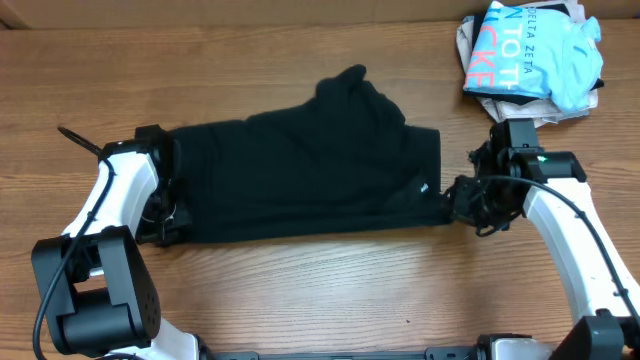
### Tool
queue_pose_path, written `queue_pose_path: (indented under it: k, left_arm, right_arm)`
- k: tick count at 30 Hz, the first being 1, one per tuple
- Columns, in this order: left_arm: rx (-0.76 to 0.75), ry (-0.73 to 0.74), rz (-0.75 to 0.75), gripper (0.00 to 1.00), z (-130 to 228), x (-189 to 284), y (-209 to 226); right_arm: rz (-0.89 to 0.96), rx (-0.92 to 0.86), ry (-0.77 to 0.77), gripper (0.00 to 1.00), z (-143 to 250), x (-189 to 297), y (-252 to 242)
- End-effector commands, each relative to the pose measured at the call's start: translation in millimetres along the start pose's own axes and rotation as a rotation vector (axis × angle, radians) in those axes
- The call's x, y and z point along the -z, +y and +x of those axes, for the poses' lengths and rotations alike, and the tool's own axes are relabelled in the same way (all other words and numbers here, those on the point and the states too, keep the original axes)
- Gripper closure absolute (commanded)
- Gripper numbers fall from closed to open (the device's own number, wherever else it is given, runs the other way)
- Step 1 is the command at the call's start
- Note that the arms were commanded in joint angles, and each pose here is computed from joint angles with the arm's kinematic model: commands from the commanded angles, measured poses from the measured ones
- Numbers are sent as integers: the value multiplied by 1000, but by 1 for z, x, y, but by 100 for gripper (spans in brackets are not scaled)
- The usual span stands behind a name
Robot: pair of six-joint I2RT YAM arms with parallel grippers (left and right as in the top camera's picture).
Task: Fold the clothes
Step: 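Fold the shirt's front edge back toward the top with both grippers, then release the shirt and raise both grippers away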
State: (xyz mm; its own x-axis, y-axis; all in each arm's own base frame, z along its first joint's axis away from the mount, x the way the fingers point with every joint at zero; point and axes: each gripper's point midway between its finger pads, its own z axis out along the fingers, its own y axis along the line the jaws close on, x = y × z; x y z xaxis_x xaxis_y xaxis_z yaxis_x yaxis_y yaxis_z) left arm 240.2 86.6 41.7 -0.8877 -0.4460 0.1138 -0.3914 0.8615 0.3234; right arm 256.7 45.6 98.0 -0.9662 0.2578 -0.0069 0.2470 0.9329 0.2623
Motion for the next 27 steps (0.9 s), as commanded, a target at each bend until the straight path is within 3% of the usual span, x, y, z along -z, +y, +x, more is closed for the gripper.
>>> queue_pose_path:
  k: [1, 7, 11, 14, 15, 16, 17, 19, 23, 27]
  left_arm:
    - [28, 6, -86, 96, 1, 3, 19]
    - [73, 30, -142, 96, 9, 4, 29]
    - [75, 29, -129, 96, 8, 4, 27]
    - [73, 28, -124, 90, 8, 3, 26]
    - [74, 28, -123, 79, 8, 3, 26]
    - [73, 30, -117, 54, 8, 3, 25]
    - [73, 31, -114, 39, 8, 3, 24]
    - [58, 35, -105, 20, 9, 3, 23]
    - [56, 25, -99, 6, 5, 6, 22]
    - [78, -26, -49, 2, -13, 31, 19]
  right_arm:
    - [46, -48, 7, 96, 5, 5, -10]
    - [82, -124, 117, 95, 34, -1, -20]
    - [92, -131, 148, 53, 42, 0, -22]
    - [90, -130, 144, 39, 41, 0, -21]
    - [89, -129, 140, 38, 40, 0, -21]
    - [87, -128, 135, 37, 38, 0, -21]
    - [84, -126, 125, 37, 36, -1, -20]
    - [77, -121, 106, 37, 31, -1, -19]
    - [29, -91, 30, 37, 10, 6, -7]
    - [-87, 43, -101, 35, -26, 35, 27]
